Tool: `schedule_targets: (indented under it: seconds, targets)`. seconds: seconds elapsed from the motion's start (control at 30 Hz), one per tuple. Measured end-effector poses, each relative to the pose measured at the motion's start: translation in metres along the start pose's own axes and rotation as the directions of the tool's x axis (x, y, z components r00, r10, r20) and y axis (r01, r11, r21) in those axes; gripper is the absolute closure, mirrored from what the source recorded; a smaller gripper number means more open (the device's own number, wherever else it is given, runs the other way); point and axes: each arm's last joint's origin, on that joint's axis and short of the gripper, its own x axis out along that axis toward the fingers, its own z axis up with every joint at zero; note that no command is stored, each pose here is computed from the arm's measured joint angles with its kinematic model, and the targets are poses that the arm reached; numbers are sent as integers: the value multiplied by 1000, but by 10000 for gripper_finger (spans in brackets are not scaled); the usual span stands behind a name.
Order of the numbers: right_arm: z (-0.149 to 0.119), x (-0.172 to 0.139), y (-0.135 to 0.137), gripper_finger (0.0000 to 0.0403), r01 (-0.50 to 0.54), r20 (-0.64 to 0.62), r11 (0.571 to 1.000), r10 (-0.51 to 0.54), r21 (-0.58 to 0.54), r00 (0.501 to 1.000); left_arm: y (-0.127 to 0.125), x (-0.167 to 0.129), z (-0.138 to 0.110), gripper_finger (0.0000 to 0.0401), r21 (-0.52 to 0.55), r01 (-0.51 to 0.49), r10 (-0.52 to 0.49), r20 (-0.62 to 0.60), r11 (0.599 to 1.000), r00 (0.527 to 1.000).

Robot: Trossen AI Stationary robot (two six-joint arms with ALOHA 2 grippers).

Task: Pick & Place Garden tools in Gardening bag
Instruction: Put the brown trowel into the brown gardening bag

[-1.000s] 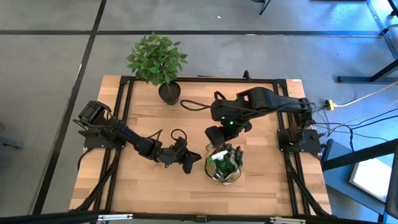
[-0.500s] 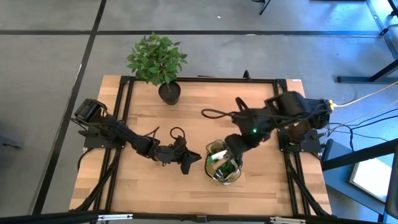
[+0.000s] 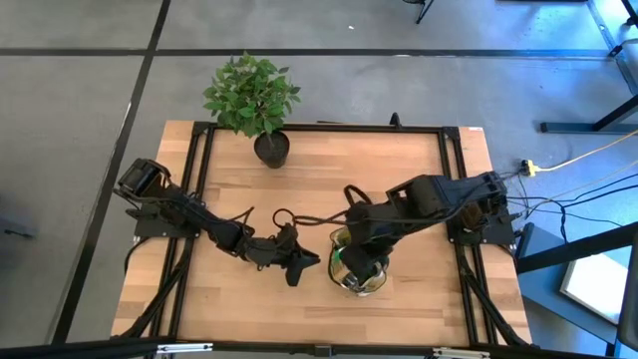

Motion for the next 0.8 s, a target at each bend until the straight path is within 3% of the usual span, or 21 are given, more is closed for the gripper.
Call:
schedule_targets:
  seconds: [0.13, 0.23, 0.3, 0.5, 0.8]
  targets:
    - [2, 0, 3, 403, -26, 14, 992, 28, -124, 1000, -2, -2, -4, 329, 1, 7, -7, -9, 1000, 1000]
    - [3, 0, 14, 403, -109, 64, 959, 130, -260, 989, -4, -3, -6, 329, -2, 11, -11, -14, 1000, 1000]
    - [2, 0, 17, 403, -120, 75, 949, 148, -291, 986, -5, -4, -8, 329, -2, 13, -13, -17, 1000, 1000]
    - [-9, 4, 1, 403, 49, 22, 963, -45, -266, 999, -4, -4, -8, 329, -56, 9, -11, -25, 998, 1000]
    - [-24, 8, 6, 403, 52, 14, 889, -51, -454, 999, -1, -1, 1, 329, -159, -5, 13, 47, 987, 999]
